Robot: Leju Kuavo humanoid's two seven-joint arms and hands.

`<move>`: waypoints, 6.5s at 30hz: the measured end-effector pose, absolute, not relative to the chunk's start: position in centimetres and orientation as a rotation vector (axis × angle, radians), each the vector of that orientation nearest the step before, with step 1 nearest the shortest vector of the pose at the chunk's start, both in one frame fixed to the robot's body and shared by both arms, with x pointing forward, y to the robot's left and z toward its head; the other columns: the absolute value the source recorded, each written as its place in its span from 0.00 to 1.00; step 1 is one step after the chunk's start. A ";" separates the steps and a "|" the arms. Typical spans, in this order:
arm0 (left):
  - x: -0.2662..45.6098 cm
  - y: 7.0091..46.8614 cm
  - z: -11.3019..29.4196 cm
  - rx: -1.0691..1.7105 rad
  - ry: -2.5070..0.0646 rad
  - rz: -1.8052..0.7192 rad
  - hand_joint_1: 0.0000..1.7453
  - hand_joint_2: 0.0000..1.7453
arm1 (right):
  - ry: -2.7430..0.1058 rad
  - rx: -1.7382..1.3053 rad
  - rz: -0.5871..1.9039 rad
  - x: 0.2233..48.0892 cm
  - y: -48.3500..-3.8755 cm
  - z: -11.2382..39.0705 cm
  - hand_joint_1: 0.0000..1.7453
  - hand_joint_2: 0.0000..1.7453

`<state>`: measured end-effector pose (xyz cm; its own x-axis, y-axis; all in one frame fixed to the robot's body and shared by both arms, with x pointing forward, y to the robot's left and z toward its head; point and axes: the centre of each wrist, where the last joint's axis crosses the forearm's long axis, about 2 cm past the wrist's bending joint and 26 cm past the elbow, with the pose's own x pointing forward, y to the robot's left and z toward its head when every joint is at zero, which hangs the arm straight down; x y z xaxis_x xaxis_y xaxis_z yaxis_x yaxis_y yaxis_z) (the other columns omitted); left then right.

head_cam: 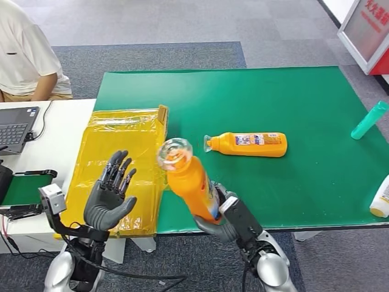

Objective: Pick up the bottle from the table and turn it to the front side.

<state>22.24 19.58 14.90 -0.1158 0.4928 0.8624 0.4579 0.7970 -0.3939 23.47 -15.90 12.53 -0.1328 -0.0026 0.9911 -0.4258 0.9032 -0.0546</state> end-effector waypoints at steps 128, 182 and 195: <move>29.6 22.5 11.0 1.074 -1.400 -1.237 1.00 1.00 | -2.371 0.081 0.277 19.4 -20.3 26.7 0.00 1.00; 28.0 22.6 16.1 0.624 -1.707 -0.643 0.00 1.00 | -2.416 -0.100 0.218 17.3 -23.9 26.7 0.00 1.00; 21.3 24.2 15.4 -0.283 -1.772 -0.051 0.00 1.00 | -2.140 -0.002 0.269 17.0 -23.8 24.1 0.00 1.00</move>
<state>21.30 24.21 15.38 -0.1917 0.1623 0.9679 0.2176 0.9687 -0.1194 17.03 -23.83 24.07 -0.5532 0.1054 0.8264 -0.1025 0.9758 -0.1931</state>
